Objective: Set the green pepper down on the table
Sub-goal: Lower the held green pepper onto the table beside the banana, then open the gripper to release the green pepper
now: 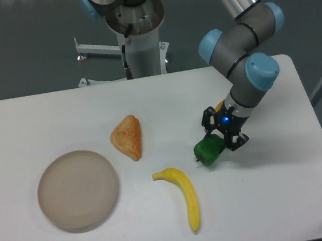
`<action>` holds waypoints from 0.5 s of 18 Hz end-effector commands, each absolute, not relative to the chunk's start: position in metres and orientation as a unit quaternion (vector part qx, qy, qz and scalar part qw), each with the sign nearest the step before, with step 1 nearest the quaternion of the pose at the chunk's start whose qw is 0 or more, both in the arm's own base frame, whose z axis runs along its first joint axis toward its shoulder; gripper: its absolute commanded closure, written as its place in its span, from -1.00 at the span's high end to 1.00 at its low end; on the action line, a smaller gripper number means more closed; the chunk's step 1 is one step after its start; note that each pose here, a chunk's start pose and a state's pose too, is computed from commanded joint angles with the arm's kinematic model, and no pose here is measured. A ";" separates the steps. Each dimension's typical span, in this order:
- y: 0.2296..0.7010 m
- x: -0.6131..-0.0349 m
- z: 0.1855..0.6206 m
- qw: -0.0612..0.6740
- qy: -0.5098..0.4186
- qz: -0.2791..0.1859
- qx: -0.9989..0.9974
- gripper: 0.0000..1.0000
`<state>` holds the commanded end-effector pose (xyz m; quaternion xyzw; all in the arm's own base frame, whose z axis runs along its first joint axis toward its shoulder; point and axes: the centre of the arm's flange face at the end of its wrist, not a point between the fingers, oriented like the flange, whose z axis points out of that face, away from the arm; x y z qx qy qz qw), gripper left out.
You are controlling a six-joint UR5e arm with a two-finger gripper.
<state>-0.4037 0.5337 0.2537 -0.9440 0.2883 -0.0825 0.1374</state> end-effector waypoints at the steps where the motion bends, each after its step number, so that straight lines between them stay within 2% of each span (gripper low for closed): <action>1: 0.534 -0.404 0.254 0.138 0.288 -0.083 -0.944 -0.09; 6: 0.533 -0.405 0.254 0.138 0.288 -0.082 -0.944 0.09; 9: 0.534 -0.405 0.256 0.138 0.289 -0.080 -0.944 0.39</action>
